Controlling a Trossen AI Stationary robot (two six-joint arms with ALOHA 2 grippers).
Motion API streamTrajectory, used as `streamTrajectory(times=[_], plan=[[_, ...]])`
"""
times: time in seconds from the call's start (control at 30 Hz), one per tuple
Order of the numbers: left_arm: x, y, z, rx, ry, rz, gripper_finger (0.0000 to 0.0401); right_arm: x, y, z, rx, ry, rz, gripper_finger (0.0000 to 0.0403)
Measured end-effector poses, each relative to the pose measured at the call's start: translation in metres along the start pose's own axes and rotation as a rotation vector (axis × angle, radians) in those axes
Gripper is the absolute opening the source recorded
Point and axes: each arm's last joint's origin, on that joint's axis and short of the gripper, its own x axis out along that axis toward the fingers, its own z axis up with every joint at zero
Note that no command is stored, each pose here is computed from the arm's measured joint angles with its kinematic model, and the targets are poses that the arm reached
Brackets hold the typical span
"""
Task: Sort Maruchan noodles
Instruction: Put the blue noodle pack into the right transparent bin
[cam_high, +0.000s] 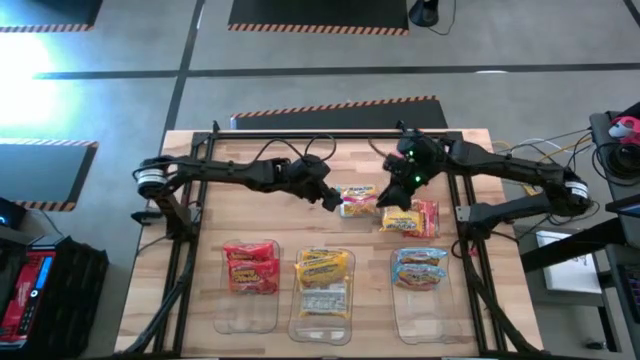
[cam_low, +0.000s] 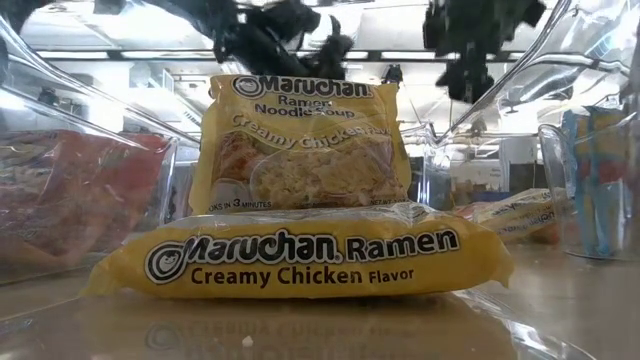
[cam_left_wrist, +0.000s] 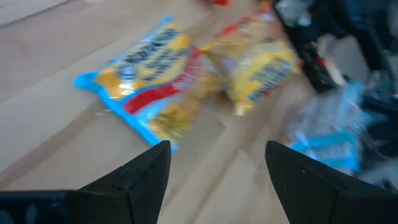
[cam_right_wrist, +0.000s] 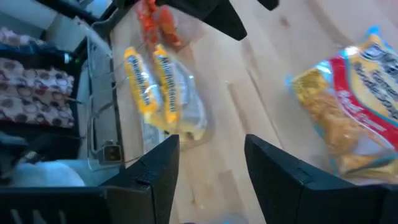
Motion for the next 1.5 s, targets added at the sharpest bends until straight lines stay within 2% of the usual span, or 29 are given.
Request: streamTrajectory(times=[0.07, 0.23, 0.37, 0.53, 0.83, 1.1, 1.27, 1.5], plan=[[0.011, 0.011, 0.003, -0.05, 0.01, 0.035, 0.0245, -0.001, -0.017, 0.0, 0.031, -0.003, -0.01, 0.0162], [0.044, 0.034, 0.008, -0.183, 0.073, 0.079, 0.0245, 0.01, -0.056, -0.01, 0.068, 0.036, -0.124, 0.0149], [0.064, 0.033, 0.013, -0.208, 0.072, 0.09, 0.0245, 0.022, -0.078, -0.01, 0.092, 0.038, -0.18, 0.0142], [0.084, 0.032, 0.019, -0.22, 0.078, 0.098, 0.0245, 0.041, -0.094, -0.006, 0.116, 0.013, -0.175, 0.0131], [0.086, 0.037, 0.017, -0.235, 0.083, 0.128, 0.0245, 0.067, -0.12, -0.008, 0.166, 0.092, -0.237, 0.0126], [0.088, 0.043, 0.012, -0.25, 0.072, 0.14, 0.0245, 0.081, -0.135, -0.012, 0.163, 0.138, -0.286, 0.0123], [0.089, 0.038, 0.013, -0.2, 0.049, 0.102, 0.0245, 0.084, -0.142, -0.012, 0.148, 0.151, -0.314, 0.0123], [0.089, 0.037, 0.01, -0.145, 0.062, 0.106, 0.0245, 0.083, -0.144, -0.014, 0.137, 0.168, -0.327, 0.0123]])
